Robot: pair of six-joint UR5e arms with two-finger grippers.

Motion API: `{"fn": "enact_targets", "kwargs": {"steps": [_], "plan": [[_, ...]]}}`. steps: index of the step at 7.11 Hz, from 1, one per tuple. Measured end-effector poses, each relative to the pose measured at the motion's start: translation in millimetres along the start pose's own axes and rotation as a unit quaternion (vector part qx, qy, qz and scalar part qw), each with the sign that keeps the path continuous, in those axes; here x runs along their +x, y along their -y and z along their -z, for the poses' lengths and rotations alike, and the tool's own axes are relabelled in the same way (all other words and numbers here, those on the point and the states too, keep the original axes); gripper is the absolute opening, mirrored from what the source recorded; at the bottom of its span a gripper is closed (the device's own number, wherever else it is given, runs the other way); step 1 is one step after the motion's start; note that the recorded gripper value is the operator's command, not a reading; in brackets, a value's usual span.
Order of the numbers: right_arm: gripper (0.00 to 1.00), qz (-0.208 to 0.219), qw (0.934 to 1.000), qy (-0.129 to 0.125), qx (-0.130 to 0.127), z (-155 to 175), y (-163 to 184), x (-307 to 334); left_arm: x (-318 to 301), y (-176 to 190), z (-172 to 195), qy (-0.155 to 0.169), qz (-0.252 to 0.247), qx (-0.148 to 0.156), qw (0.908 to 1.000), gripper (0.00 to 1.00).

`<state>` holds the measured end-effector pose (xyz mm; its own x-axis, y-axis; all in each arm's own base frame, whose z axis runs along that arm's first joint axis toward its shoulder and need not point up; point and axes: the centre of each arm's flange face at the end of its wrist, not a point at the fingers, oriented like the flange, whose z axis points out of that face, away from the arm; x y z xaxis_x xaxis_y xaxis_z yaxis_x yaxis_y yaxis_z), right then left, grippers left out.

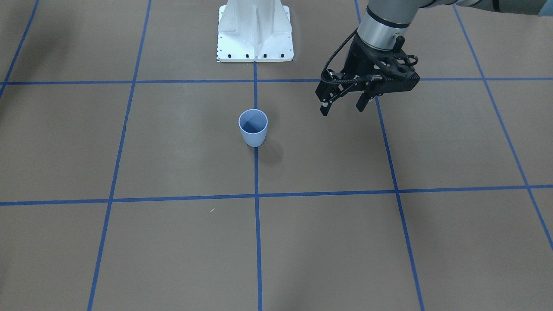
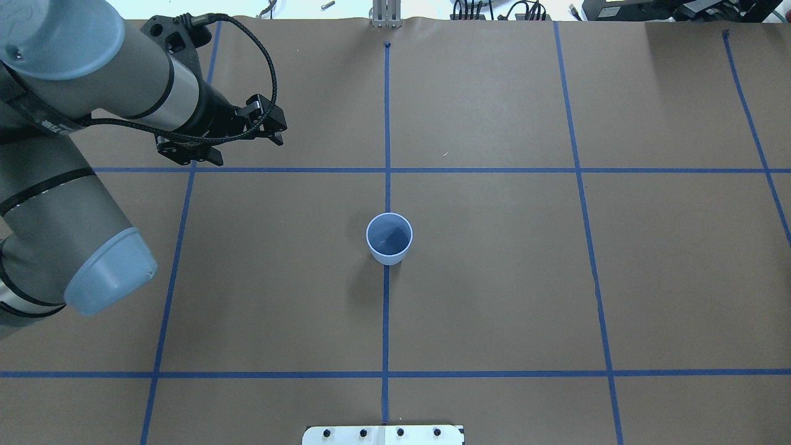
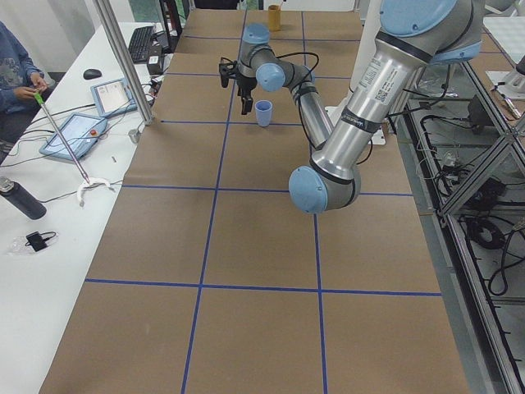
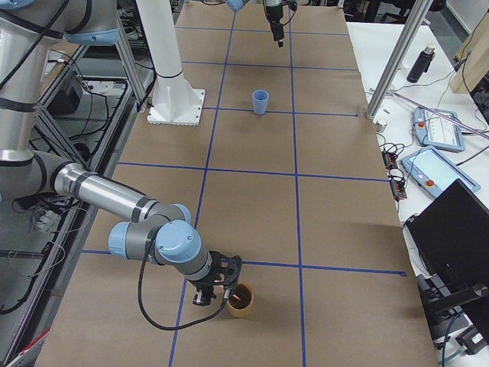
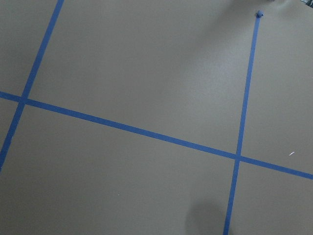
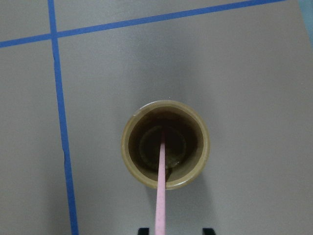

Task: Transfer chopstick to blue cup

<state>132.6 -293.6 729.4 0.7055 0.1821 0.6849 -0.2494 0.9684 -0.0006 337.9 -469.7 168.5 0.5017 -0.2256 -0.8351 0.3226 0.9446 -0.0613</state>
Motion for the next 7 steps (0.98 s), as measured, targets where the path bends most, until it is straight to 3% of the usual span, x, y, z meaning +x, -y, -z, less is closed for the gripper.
{"fn": "enact_targets", "kwargs": {"steps": [3, 7], "plan": [[0.00, 0.008, 0.9999, 0.007, 0.005, 4, 4, -6, -1, -1, 2, -0.001, 0.001, 0.001, 1.0000, 0.98], [0.00, 0.016, 0.9988, 0.021, 0.040, 47, 12, -31, -3, -4, 4, -0.003, 0.006, -0.001, 1.0000, 0.98]]}}
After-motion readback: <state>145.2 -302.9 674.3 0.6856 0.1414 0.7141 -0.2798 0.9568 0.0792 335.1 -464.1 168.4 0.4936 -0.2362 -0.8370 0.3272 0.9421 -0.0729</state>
